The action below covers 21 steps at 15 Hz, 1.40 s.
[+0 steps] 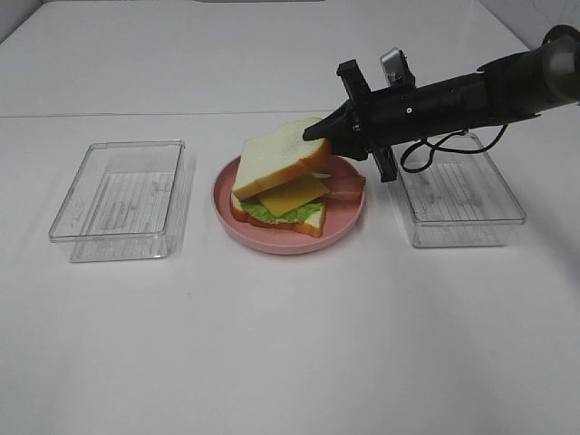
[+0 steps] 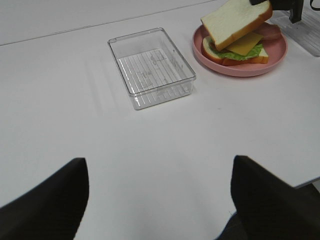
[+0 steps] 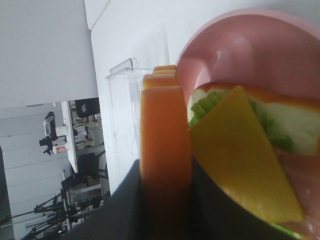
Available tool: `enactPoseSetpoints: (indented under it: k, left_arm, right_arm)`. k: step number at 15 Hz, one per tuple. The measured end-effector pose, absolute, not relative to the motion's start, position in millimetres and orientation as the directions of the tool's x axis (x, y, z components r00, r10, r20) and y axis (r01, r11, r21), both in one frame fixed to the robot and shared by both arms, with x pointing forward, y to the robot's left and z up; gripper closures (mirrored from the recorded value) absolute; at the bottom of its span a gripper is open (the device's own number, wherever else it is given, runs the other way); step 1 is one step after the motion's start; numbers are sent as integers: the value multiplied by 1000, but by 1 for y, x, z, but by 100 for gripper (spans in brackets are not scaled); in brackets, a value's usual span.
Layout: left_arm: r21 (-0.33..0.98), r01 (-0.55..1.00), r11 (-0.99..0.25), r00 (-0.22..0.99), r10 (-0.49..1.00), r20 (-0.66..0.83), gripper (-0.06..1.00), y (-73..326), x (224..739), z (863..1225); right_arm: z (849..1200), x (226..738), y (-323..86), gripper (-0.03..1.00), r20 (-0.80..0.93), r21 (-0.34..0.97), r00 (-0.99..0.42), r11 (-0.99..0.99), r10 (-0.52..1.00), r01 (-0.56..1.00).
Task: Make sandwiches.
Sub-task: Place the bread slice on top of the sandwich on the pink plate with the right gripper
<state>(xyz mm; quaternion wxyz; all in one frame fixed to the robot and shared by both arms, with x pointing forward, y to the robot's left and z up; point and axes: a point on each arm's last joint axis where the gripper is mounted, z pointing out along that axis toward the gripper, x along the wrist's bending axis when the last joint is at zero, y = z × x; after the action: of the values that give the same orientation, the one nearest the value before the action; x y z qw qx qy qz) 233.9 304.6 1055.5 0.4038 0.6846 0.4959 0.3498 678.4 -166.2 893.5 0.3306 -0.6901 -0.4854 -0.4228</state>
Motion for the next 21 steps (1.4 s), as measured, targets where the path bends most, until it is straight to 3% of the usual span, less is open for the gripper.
enactPoseSetpoints:
  k: [13, 15, 17, 21]
  left_arm:
    - [900, 396, -182, 263, 961, 78, 21, 305, 234, 1055]
    - [900, 396, -182, 263, 961, 78, 21, 305, 234, 1055]
    - [900, 396, -182, 263, 961, 78, 21, 305, 234, 1055]
    - [900, 396, -182, 263, 961, 78, 21, 305, 234, 1055]
  right_arm:
    - [888, 673, -154, 82, 890, -37, 154, -270, 428, 962]
    - [887, 674, -155, 69, 887, -31, 156, -281, 435, 959]
    - [886, 674, -155, 46, 882, -28, 154, -276, 445, 961]
    - [895, 671, -157, 23, 853, 34, 93, -232, 513, 972]
